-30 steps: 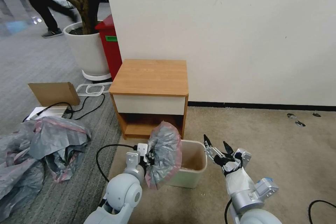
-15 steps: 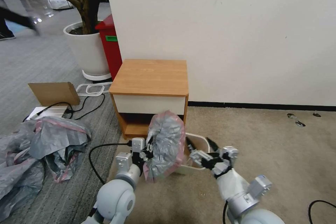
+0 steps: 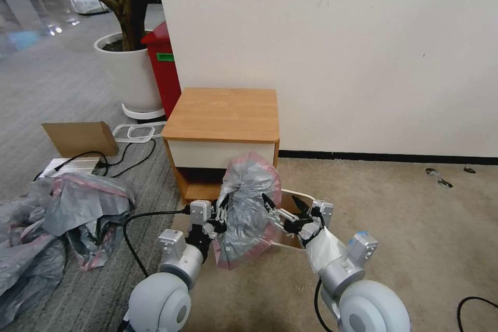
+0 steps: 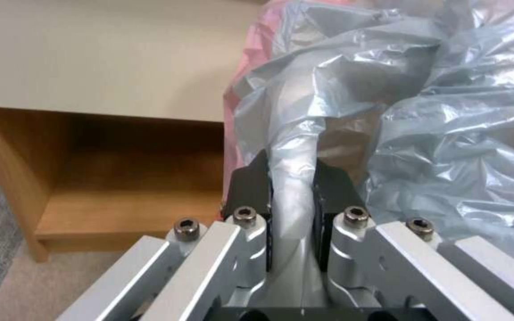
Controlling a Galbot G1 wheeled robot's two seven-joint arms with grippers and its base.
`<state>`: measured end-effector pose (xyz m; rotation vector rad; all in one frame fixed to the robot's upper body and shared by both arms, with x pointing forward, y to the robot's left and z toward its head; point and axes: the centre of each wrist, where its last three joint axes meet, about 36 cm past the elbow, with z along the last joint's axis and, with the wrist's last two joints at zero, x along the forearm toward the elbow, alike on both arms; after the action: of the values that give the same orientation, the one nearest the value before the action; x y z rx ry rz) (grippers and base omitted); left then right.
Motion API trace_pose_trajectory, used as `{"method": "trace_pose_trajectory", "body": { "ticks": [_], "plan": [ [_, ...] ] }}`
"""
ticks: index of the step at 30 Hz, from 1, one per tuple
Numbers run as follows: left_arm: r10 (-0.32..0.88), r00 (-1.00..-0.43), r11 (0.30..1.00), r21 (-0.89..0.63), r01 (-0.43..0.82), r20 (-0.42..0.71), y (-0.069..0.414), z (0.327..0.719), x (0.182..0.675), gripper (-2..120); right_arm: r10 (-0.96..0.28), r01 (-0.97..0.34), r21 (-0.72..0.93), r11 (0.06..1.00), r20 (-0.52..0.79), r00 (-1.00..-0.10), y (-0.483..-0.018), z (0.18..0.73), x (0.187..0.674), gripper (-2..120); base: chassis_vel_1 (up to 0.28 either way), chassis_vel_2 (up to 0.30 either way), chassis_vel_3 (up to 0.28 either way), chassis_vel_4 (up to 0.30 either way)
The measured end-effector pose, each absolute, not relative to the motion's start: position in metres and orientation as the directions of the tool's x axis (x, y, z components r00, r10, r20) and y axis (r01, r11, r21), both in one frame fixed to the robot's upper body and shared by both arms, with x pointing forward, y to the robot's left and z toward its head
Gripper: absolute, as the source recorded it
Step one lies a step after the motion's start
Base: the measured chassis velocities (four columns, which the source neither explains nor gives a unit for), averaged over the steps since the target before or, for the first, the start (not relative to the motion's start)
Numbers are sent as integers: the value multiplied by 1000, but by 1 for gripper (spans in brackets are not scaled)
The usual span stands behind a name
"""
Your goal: Pick up the garbage bag from the table and place it over the trash can.
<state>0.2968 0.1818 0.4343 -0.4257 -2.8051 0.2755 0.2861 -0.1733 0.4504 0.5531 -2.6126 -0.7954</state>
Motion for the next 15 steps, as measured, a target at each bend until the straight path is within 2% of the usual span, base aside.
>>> {"method": "trace_pose_trajectory", "body": {
  "ticks": [1,5,6,9,11,14,15],
  "plan": [
    [315,-914,938,-229,260,254,182,434,297,9,-460,-261,588,766,216,-861,-173,450,286,99,0,0,0,0],
    [338,-907,927,-253,276,250,181,435,295,9,-498,-281,639,716,186,-847,-180,443,294,82,0,0,0,0],
    [338,-907,927,-253,276,250,181,435,295,9,-498,-281,639,716,186,-847,-180,443,294,82,0,0,0,0],
    [350,-903,918,-283,278,249,181,435,295,9,-524,-318,648,693,149,-838,-185,434,298,68,0,0,0,0],
    [352,-902,916,-289,278,249,181,435,295,9,-528,-324,649,688,142,-837,-185,433,298,65,0,0,0,0],
    [354,-900,913,-303,274,253,182,435,295,9,-537,-344,651,677,117,-835,-187,430,299,50,0,0,0,0],
    [354,-900,913,-303,274,253,182,435,295,9,-537,-344,651,677,117,-835,-187,430,299,50,0,0,0,0]
  ]
}}
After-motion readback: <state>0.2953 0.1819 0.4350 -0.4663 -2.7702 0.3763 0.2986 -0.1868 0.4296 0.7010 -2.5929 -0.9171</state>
